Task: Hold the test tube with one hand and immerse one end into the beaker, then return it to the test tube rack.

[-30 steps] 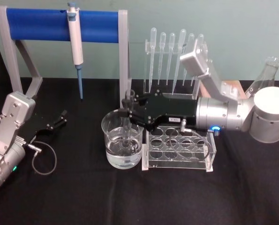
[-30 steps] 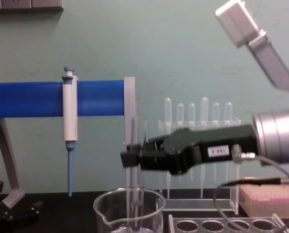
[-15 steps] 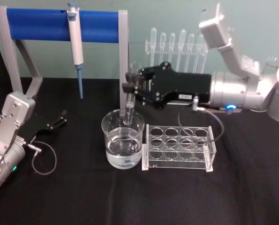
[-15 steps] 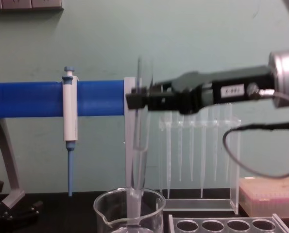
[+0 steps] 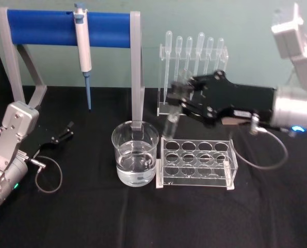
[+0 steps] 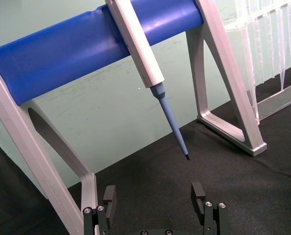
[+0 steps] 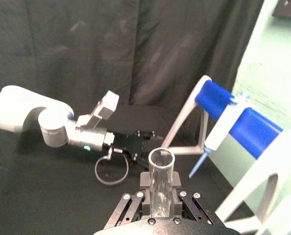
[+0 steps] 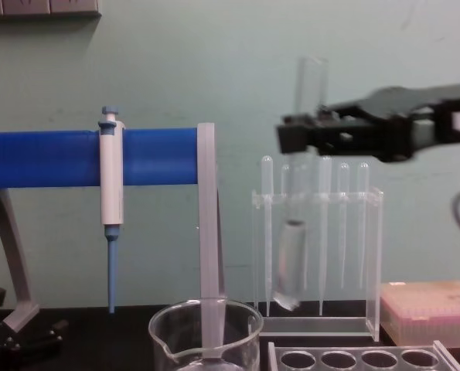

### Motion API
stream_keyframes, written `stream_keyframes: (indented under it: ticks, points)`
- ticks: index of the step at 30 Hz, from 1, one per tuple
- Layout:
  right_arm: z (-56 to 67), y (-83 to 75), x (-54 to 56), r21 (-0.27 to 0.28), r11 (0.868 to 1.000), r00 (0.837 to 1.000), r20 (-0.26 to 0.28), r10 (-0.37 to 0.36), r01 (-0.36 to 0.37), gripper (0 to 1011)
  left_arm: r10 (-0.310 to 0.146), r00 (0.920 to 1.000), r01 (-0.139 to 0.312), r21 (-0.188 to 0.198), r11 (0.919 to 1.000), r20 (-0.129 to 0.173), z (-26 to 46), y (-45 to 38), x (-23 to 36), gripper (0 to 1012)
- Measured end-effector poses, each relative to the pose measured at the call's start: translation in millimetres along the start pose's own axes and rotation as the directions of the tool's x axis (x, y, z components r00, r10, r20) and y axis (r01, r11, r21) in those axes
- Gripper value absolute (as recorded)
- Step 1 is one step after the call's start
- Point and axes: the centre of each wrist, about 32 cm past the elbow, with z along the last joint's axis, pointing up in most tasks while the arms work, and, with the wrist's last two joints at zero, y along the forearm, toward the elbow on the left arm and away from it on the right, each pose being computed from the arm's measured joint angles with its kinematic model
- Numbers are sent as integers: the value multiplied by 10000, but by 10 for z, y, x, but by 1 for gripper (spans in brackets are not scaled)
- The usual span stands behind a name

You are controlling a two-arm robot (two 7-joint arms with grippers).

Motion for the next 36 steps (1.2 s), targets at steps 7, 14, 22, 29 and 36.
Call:
stream_keyframes:
  ticks: [7, 14, 22, 29, 36]
  points:
    - [-202, -281, -173, -355, 9988, 9989, -314, -345, 334, 238, 0, 10000, 0, 0, 10000, 0, 0, 0, 0, 1000]
    - [-444, -403, -250, -533, 9970, 9960, -671, -593, 557, 238, 0, 10000, 0, 0, 10000, 0, 0, 0, 0, 1000]
    - [-559, -444, -234, -574, 9949, 9934, -738, -873, 832, 237, 0, 10000, 0, 0, 10000, 0, 0, 0, 0, 1000]
    - [-574, -435, -191, -568, 9938, 9930, -648, -990, 954, 237, 0, 10000, 0, 0, 10000, 0, 0, 0, 0, 1000]
    - [-602, -394, -154, -553, 9936, 9927, -639, -1023, 988, 238, -1, 10000, 1, 1, 10000, 0, 0, 0, 0, 1000]
